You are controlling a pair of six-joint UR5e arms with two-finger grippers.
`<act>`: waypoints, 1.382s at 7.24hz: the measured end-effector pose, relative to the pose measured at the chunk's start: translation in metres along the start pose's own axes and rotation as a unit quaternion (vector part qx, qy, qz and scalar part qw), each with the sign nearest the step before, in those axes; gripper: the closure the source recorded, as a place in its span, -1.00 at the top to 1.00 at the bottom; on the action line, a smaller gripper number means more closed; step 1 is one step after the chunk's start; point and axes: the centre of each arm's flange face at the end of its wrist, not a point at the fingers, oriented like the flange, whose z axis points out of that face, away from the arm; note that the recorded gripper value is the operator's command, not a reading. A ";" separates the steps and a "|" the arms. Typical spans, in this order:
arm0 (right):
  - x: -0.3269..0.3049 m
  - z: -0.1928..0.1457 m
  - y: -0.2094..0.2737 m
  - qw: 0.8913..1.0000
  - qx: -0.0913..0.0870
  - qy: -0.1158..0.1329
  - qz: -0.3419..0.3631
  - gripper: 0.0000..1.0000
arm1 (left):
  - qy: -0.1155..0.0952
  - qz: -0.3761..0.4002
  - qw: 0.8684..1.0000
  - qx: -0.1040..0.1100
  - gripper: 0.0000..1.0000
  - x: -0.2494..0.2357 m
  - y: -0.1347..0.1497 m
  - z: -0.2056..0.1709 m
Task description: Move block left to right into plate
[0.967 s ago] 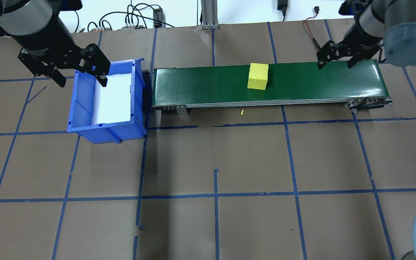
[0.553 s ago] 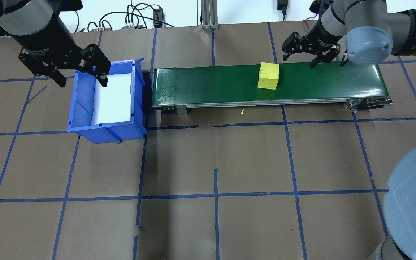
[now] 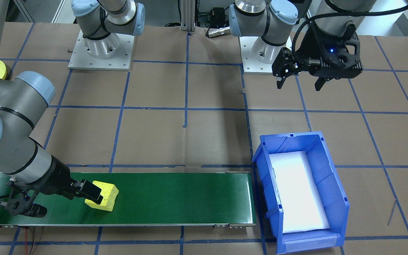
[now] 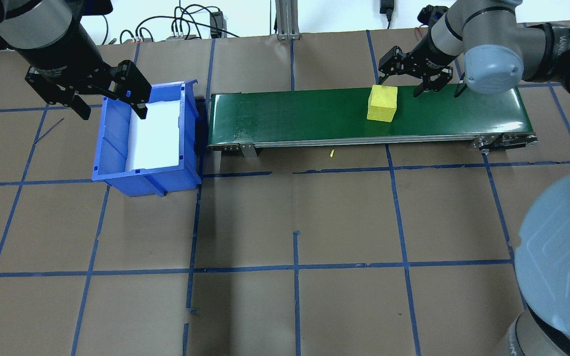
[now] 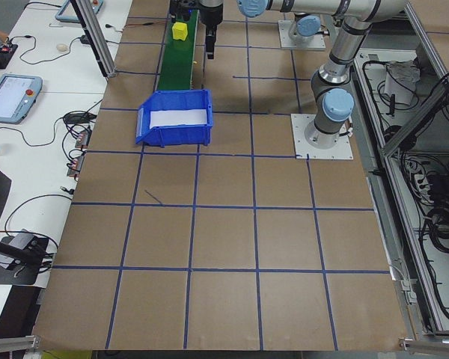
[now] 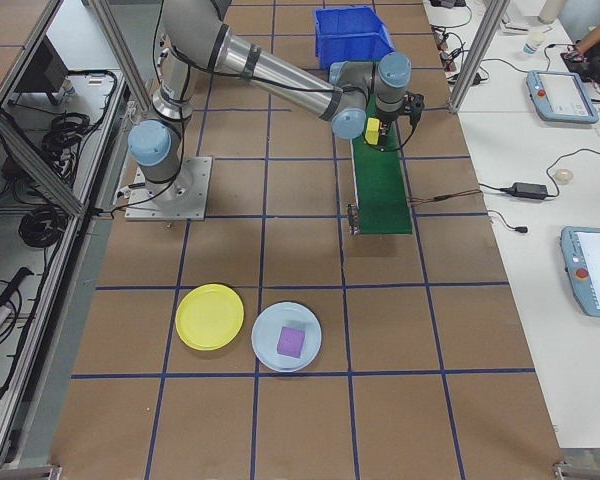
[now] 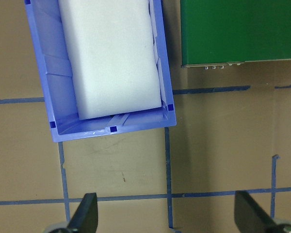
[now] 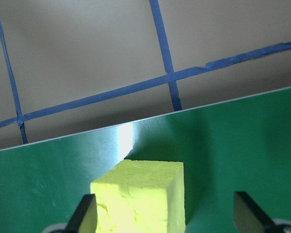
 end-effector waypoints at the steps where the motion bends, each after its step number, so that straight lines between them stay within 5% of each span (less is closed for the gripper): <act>1: 0.001 0.004 0.000 1.000 -0.002 0.000 0.000 1.00 | 0.000 0.000 1.000 0.000 1.00 0.000 0.000 0.000; 2: 0.003 0.009 0.000 1.000 -0.006 0.000 -0.001 0.70 | 0.001 0.000 1.000 0.000 1.00 0.001 0.000 0.000; 4: 0.011 0.026 0.002 1.000 -0.016 0.013 -0.019 -0.38 | 0.002 0.001 1.000 0.000 1.00 0.001 0.000 0.000; 6: 0.023 0.027 0.002 0.994 -0.018 0.060 -0.089 -0.48 | 0.001 0.000 1.000 0.000 1.00 0.001 0.000 0.000; 7: 0.031 0.011 0.002 0.984 -0.016 0.103 -0.146 -0.45 | 0.002 0.000 1.000 0.000 1.00 0.001 0.000 0.000; 8: 0.050 -0.022 0.006 0.970 -0.022 0.145 -0.193 -0.45 | 0.002 0.000 1.000 0.000 1.00 0.001 0.000 0.000; 10: 0.150 -0.120 0.030 0.954 -0.069 0.181 -0.227 -0.49 | 0.002 0.000 1.000 0.000 1.00 0.000 0.000 0.000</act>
